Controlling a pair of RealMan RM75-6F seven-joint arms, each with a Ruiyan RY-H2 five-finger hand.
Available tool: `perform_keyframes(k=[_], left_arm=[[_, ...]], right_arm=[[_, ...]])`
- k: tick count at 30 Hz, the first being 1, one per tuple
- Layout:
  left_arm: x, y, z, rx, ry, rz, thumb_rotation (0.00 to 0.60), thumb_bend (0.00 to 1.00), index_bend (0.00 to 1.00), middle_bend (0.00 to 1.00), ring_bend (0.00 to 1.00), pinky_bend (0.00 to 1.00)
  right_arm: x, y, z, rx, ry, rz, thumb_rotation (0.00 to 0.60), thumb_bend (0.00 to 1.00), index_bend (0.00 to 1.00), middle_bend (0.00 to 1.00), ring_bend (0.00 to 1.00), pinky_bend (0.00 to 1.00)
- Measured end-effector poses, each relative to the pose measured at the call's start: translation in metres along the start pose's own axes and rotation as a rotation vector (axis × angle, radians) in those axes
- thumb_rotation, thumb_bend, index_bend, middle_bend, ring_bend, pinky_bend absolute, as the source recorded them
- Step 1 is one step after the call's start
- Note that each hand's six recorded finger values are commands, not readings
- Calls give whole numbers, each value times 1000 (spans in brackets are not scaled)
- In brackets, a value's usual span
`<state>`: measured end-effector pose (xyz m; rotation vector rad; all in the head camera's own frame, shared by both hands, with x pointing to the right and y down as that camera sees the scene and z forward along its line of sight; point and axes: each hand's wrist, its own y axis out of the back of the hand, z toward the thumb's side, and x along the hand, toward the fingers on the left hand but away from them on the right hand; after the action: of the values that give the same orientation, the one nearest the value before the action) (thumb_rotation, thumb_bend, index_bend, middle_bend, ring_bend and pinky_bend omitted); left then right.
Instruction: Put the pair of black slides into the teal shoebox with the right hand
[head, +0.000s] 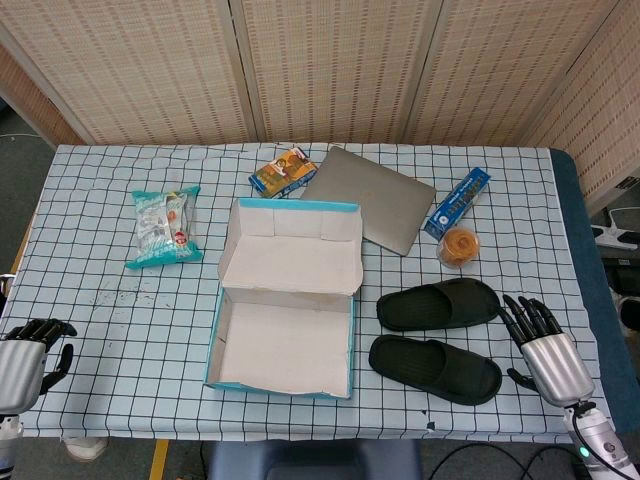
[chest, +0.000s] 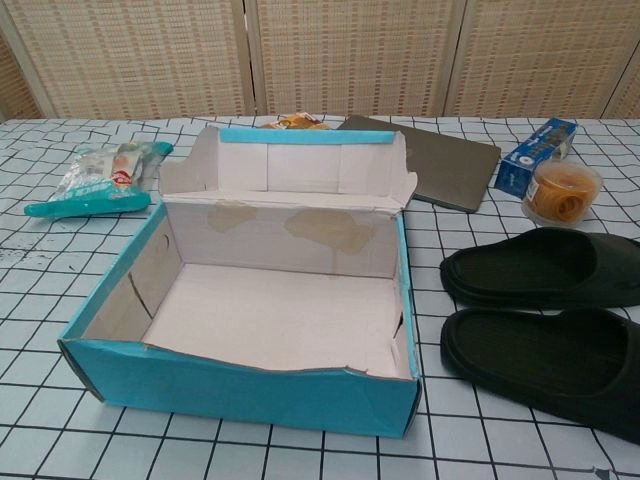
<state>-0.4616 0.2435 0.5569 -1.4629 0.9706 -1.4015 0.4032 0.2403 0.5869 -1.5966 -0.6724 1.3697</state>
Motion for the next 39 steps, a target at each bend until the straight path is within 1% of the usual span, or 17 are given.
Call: perform_keyframes(k=[4,10,11,13,16,19,21,22,24,26,30,32,34,39], left_arm=[[0,1,2,-31,-12,0,600,494,456,440,386,522],[3,-2,3,-35,-24,-6,600,493,456,440,387,523],[4,-3,3,-29,-27,-7,600,493,456,440,387,523],[4,-4,3,-20,-36,-8,600,493,456,441,387,523],[2,-4,4,-31,-38,-11,600,494,459,441,387,523],[2,0,7,-48,-45,3,600,494,460,440,386,523],[2,0,7,-39,-45,8,600,493,460,440,386,522],[2,0,7,-37,-42,8,600,494,460,440,386,522],[3,-2,5,-40,-32,4,600,494,461,440,386,523],[4,-4,3,-40,-22,-7,600,493,461,440,387,523],[4,-4,2,-42,-18,-13,600,494,461,440,387,523],[3,-3,3,-49,-19,-11,600,493,461,440,387,524],[4,-2,2,-60,-19,-6,600,493,461,440,386,523],[4,1,-3,-78,-3,0,600,494,461,441,387,523]], right_arm=[[6,2,-1,2,-15,-11,600,0,0,0,0,88],[5,0,-2,-39,-34,11,600,0,0,0,0,103],[5,0,-1,-55,-38,17,600,0,0,0,0,126],[5,-1,0,-80,-43,18,600,0,0,0,0,232],[5,-4,5,-116,-38,15,600,0,0,8,0,292],[6,-11,8,-115,-19,26,600,0,2,20,8,296],[6,-16,10,-117,-3,33,600,0,20,58,35,294],[6,-18,11,-119,7,37,600,0,31,76,46,283],[5,-21,16,-134,45,50,600,0,39,82,50,245],[5,-23,21,-170,79,67,600,0,47,82,51,213],[8,-28,28,-276,115,124,600,0,43,82,50,207],[10,-29,31,-333,109,154,600,0,27,82,50,207],[11,-30,32,-358,88,166,600,0,14,82,48,206],[11,-36,28,-345,7,164,600,0,0,82,46,202]])
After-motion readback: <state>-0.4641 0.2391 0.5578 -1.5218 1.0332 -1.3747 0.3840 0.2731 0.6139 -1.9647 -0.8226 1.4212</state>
